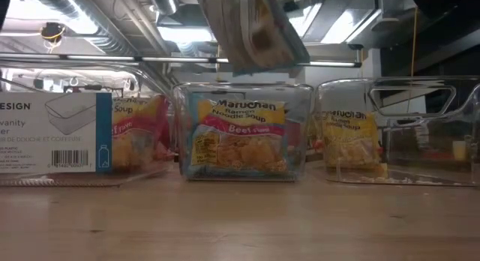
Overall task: Sort Maruchan noodles
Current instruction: Put the blue noodle pack into the middle transparent bin
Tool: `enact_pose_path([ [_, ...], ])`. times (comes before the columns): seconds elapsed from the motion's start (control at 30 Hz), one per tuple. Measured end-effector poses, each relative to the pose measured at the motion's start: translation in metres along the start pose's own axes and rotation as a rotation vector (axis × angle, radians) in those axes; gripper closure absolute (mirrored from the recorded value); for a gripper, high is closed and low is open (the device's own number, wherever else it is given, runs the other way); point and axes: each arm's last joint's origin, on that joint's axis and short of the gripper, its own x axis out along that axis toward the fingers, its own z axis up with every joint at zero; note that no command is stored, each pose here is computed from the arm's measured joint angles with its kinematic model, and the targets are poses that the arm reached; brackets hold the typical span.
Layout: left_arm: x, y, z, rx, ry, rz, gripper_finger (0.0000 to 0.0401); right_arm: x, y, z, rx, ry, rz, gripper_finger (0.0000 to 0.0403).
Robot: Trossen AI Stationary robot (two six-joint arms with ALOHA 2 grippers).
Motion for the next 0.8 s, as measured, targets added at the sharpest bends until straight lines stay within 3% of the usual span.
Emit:
enact_pose_path([
  [0.27,0.034,0.015,-0.009,0.113,0.190,0.095,0.0401,0.000,0.000,0.000,0.000,0.000,0.003,0.0276],
  [0.5,0.065,0.007,-0.027,0.198,0.323,0.100,0.0401,0.000,0.000,0.000,0.000,-0.001,0.004,0.0276],
  [0.8,0.069,0.000,-0.050,0.209,0.474,0.161,0.0401,0.000,0.000,0.000,0.001,-0.003,0.005,0.0276],
])
